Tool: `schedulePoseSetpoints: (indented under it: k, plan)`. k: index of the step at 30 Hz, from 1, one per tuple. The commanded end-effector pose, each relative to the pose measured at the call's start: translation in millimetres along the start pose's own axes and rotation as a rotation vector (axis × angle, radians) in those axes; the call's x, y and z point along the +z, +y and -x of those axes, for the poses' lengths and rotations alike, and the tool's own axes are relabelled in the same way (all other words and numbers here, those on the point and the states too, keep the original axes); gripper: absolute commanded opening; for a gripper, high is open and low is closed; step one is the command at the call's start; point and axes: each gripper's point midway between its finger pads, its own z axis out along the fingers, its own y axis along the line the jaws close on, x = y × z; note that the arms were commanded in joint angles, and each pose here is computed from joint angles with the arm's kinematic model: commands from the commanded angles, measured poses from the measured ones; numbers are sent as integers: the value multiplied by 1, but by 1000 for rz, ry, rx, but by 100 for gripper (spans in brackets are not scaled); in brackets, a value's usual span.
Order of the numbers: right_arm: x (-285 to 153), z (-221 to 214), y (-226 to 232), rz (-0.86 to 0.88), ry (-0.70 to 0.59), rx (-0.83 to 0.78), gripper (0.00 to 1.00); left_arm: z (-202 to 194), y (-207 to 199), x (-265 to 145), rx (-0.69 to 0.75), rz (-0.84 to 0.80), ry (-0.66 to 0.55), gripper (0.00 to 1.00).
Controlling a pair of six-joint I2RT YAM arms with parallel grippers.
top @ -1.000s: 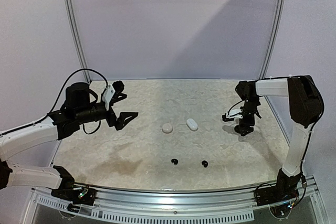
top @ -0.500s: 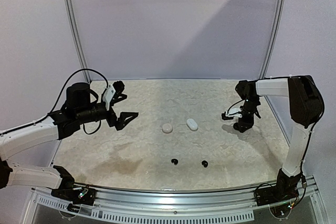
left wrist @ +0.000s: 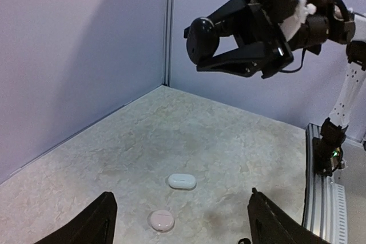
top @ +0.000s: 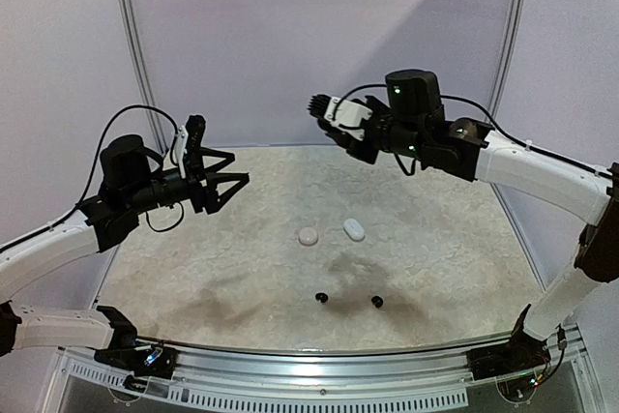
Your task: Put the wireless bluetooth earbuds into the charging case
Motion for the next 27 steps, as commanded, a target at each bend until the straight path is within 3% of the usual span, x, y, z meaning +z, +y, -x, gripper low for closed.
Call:
schedulePoseSetpoints:
  k: [1, 10, 15, 22, 24, 27]
  plan:
    - [17, 59, 21, -71, -94, -60, 18, 33, -13, -9, -43, -57, -80, 83]
    - [30, 120, 105, 40, -169, -149, 18, 48, -23, -23, -114, -57, -90, 84]
    - [28, 138, 125, 42, -186, -121, 17, 27, -21, -28, -115, 15, 31, 62]
    - [26, 146, 137, 12, -146, -146, 15, 15, -34, -31, -88, -18, 89, 54]
    - [26, 148, 140, 8, -140, -148, 14, 13, -34, -31, -90, -8, 100, 46]
    - [24, 148, 145, 22, -139, -161, 14, 15, -32, -33, -86, 15, 98, 23]
